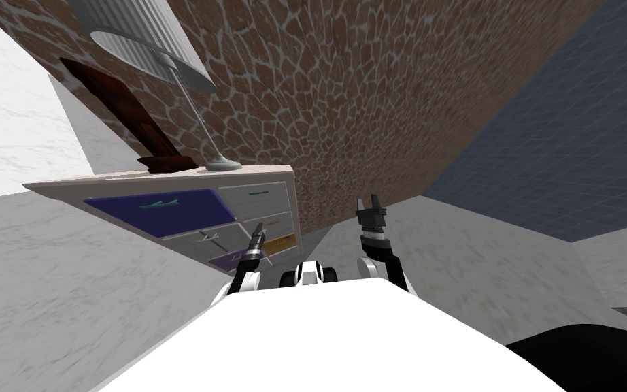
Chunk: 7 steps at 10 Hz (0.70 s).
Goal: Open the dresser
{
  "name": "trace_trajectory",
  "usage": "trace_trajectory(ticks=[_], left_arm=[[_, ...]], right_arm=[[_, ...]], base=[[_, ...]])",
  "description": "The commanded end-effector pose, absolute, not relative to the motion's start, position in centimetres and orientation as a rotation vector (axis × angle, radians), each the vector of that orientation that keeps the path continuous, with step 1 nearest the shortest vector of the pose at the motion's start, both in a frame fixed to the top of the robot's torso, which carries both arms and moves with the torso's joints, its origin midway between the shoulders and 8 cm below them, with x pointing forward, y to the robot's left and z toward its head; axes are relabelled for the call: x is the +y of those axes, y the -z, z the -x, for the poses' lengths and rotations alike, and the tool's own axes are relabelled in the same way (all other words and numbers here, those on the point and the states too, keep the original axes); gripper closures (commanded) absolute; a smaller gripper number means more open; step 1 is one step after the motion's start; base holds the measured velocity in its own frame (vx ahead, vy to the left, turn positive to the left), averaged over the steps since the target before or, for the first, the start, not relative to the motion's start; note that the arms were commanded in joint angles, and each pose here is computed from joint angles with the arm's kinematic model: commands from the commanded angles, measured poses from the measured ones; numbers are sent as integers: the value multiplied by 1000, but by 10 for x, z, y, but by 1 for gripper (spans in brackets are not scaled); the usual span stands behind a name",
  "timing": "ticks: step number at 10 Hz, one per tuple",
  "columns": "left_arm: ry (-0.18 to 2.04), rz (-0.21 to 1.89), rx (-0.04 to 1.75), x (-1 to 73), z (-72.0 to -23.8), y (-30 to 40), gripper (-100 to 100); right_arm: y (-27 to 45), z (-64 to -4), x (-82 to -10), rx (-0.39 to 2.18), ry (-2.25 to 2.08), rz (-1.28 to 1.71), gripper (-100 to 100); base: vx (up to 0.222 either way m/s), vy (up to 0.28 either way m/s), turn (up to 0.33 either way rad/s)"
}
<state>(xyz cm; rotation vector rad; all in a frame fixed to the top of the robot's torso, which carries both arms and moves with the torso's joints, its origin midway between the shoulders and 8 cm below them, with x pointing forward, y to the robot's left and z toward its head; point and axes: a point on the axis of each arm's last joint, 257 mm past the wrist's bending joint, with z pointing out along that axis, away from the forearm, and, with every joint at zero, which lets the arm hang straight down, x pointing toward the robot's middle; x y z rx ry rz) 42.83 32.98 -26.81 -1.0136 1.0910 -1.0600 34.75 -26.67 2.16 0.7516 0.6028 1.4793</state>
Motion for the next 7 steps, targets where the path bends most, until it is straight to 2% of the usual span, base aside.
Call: trace_trajectory(ticks=[1, 7], left_arm=[[1034, 1017, 1103, 341, -432, 263, -100], [996, 1054, 1096, 358, -440, 251, -100]], right_arm=[[-22, -348, -267, 603, -1479, -752, 0], [-22, -348, -267, 603, -1479, -752, 0]], base=[[6, -71, 59], [16, -70, 51]])
